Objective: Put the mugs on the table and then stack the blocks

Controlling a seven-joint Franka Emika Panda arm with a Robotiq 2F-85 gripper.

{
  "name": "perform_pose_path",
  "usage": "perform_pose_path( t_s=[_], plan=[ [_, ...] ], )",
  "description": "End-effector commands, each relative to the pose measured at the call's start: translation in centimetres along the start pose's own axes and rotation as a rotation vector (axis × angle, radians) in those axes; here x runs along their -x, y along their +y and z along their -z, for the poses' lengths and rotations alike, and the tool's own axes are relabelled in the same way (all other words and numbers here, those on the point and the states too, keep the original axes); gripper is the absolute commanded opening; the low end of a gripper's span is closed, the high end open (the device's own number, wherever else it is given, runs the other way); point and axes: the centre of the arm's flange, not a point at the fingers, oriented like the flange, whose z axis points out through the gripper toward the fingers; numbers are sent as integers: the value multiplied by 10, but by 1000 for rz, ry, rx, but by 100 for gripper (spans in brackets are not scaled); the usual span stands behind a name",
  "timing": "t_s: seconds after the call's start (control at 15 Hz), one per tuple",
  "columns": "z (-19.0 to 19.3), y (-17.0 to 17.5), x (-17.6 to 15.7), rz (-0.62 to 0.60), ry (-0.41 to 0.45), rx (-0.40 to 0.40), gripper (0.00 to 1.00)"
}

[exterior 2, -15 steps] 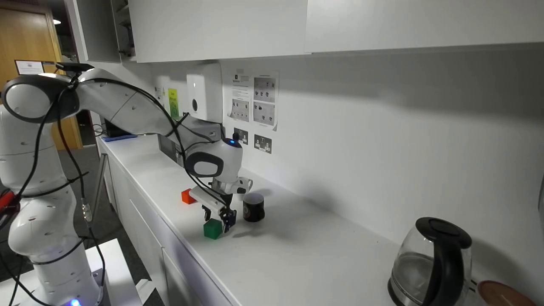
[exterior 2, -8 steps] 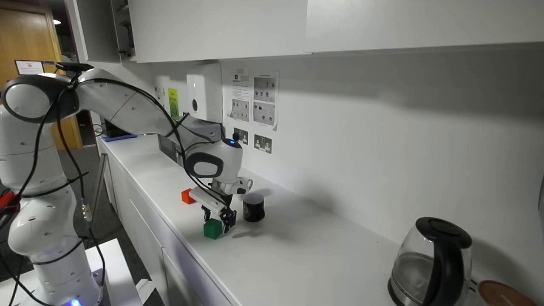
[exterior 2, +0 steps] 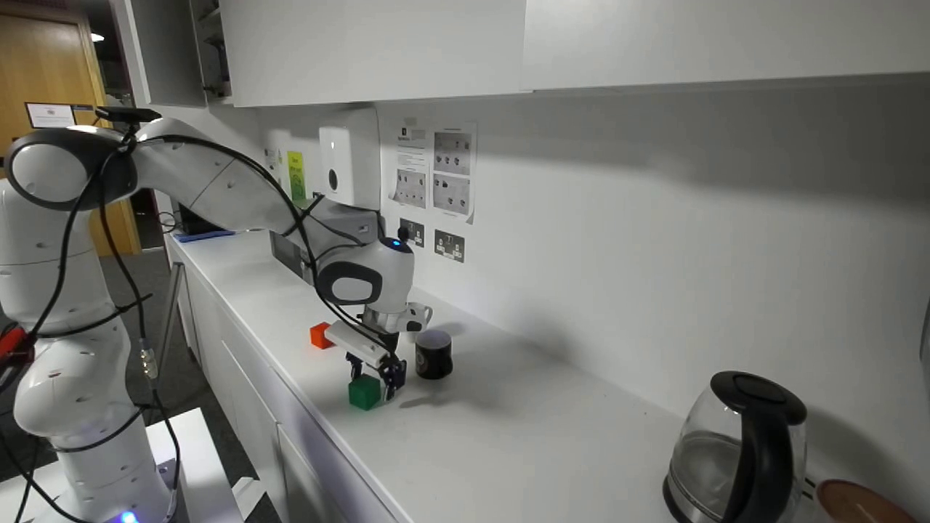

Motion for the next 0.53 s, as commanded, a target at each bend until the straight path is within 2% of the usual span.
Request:
perform_pose_path(
  t_s=[0.0,0.27,0.33,0.4,0.47],
  plan=[
    [-6,3,3,31,16,31,100],
    [-5,2,1,32,14,25,98],
    [-5,2,1,33,12,25,83],
    [-5,1,1,32,10,24,73],
    [-4,1,0,33,9,22,69]
  ],
)
